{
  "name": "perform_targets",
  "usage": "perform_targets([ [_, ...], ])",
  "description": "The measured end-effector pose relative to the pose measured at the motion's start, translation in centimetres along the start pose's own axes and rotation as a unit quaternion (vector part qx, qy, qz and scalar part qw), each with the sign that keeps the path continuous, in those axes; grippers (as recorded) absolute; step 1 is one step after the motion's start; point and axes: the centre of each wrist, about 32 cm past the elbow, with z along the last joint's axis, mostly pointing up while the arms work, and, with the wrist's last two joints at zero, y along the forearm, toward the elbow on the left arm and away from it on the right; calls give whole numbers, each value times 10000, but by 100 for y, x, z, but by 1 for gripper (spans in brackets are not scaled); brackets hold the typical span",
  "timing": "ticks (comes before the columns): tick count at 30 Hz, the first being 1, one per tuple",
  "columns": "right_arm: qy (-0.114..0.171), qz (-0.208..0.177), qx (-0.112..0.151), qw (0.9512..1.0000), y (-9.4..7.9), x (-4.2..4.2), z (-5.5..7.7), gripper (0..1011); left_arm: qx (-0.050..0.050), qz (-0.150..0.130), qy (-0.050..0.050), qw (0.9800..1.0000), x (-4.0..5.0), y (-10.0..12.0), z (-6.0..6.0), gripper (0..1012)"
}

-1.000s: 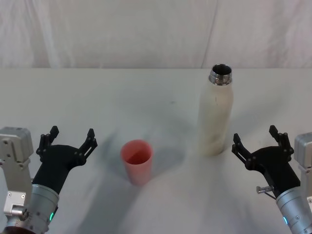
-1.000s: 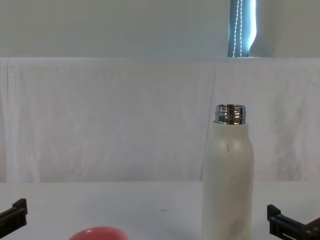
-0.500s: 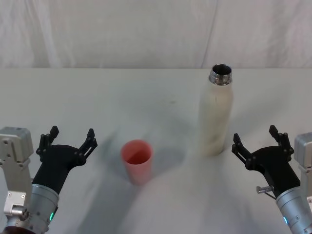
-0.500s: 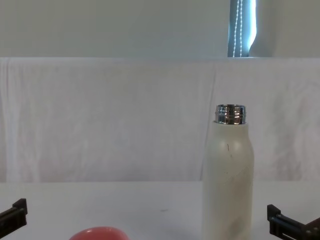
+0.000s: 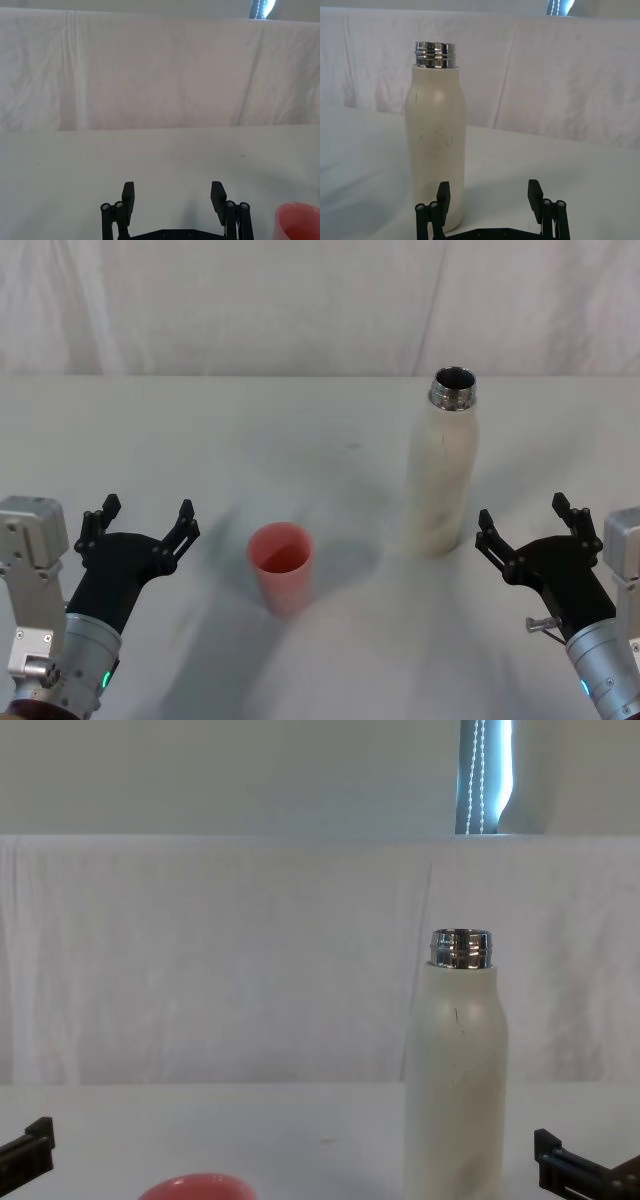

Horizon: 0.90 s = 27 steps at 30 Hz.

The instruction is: Grasp the thermos with one hand and pour water into the cup lid.

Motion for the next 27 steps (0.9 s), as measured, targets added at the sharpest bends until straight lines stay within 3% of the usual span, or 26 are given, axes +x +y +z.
perform_targets([
  [27, 0, 0, 0, 10000, 0, 0, 0, 1001, 0, 0, 0, 10000, 0, 0, 0, 1001],
])
